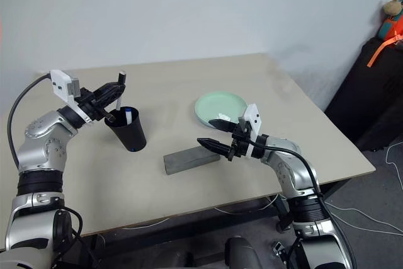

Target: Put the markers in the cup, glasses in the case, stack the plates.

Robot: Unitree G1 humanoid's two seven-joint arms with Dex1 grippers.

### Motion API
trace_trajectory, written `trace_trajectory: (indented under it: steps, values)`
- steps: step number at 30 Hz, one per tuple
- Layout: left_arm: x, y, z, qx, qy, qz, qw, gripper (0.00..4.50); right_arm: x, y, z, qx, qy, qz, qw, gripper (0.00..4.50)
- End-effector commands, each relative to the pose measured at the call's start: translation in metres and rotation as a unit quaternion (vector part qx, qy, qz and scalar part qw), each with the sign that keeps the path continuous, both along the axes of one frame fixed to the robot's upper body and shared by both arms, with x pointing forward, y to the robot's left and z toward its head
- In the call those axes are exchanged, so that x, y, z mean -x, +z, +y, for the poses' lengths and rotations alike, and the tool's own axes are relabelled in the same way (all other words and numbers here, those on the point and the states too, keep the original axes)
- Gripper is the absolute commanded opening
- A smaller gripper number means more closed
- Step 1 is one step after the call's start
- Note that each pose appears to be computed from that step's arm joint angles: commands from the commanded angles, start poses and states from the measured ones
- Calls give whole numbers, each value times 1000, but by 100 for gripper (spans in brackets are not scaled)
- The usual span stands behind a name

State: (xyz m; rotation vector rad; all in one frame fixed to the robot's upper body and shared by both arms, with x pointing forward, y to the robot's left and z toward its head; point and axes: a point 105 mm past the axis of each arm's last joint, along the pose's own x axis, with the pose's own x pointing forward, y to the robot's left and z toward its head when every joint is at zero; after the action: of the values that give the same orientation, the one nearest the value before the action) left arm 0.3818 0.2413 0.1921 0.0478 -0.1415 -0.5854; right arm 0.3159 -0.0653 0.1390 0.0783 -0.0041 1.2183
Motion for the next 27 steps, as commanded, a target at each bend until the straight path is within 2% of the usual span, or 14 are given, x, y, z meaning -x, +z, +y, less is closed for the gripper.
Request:
trace_trajectory:
  steps: [1, 6, 16, 20, 24, 27]
  values:
    - [2, 12, 2, 7, 2, -28, 1000, 179, -3, 12, -2, -11, 2, -27, 1000, 391]
    - [3, 10, 4, 6, 2, -26, 1000, 352, -3, 8, -1, -12, 5, -25, 1000, 391]
    - [5, 11, 10, 12, 12, -33, 999, 352, -1, -1, -2, -11, 11, -20, 1000, 391]
    - [12, 23, 14, 35, 14, -46, 998, 352, -2, -3, -4, -9, 11, -17, 1000, 391]
    - [31, 41, 15, 65, 3, -59, 996, 352, -4, -9, -7, -4, 9, -11, 1000, 391]
    - [48, 44, 6, 64, -14, -52, 996, 352, -6, -13, -10, -1, 6, -7, 1000, 391]
